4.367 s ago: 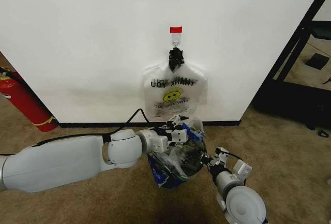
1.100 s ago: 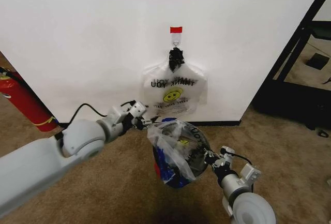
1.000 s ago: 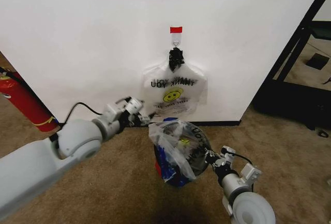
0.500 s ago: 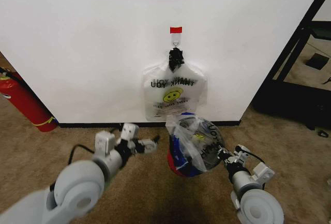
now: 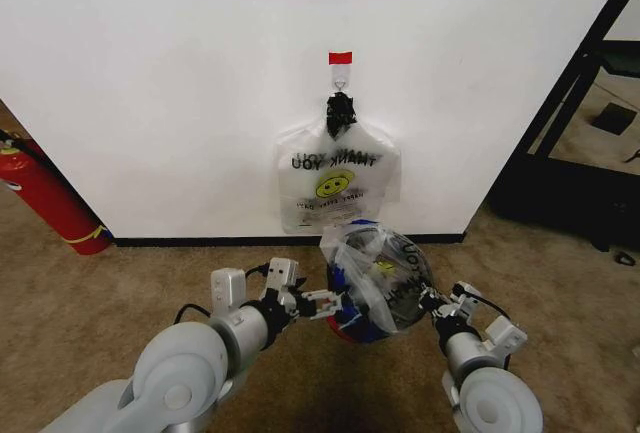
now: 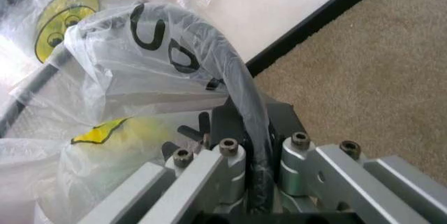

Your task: Pick up the garbage bag from the wall and place it over the trash bin.

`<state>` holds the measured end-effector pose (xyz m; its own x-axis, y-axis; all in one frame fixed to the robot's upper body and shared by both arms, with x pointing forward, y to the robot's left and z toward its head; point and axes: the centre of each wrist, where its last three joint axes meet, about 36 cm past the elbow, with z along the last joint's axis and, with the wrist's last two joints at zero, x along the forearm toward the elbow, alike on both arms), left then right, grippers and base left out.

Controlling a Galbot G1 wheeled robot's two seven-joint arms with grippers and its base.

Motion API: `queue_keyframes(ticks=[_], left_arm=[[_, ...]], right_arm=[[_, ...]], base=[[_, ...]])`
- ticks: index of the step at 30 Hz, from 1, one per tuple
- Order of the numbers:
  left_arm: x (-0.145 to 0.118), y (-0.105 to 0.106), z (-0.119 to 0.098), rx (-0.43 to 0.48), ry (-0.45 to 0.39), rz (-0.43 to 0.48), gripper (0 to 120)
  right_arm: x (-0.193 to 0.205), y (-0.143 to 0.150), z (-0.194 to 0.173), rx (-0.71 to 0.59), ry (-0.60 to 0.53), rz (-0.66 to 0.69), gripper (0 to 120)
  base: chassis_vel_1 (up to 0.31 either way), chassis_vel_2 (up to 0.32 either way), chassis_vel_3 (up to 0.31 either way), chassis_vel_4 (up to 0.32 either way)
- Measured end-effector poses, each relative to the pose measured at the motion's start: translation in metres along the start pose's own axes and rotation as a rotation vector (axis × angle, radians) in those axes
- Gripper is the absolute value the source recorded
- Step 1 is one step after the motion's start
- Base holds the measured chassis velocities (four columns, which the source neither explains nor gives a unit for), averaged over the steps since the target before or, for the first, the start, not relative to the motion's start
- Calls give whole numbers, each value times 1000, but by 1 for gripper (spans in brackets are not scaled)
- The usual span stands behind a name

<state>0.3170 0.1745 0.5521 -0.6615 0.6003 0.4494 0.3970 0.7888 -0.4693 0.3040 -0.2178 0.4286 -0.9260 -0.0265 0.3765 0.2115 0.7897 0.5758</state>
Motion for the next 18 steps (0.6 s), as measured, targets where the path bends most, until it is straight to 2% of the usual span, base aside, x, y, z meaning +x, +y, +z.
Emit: queue_keyframes(ticks=[11,14,15,16,18], left_arm=[[-11,1,15,-36,49,-27,100],[-15,3,17,-57,55,-42,94],[-15,4,18,-61,56,-47,88],[-15,4,18,-61,56,-47,88],[-16,5,19,-64,60,-51,80]], right_arm=[[2,5,3,-8,1,-5,1],[2,3,3,3,3,-1,1],[2,2,2,8,2,1,1],[2,2,2,8,2,1,1],[2,1,1,11,2,2,1]], base=[[0,0,0,0],[0,0,0,0],[0,0,0,0],[0,0,0,0],[0,0,0,0]])
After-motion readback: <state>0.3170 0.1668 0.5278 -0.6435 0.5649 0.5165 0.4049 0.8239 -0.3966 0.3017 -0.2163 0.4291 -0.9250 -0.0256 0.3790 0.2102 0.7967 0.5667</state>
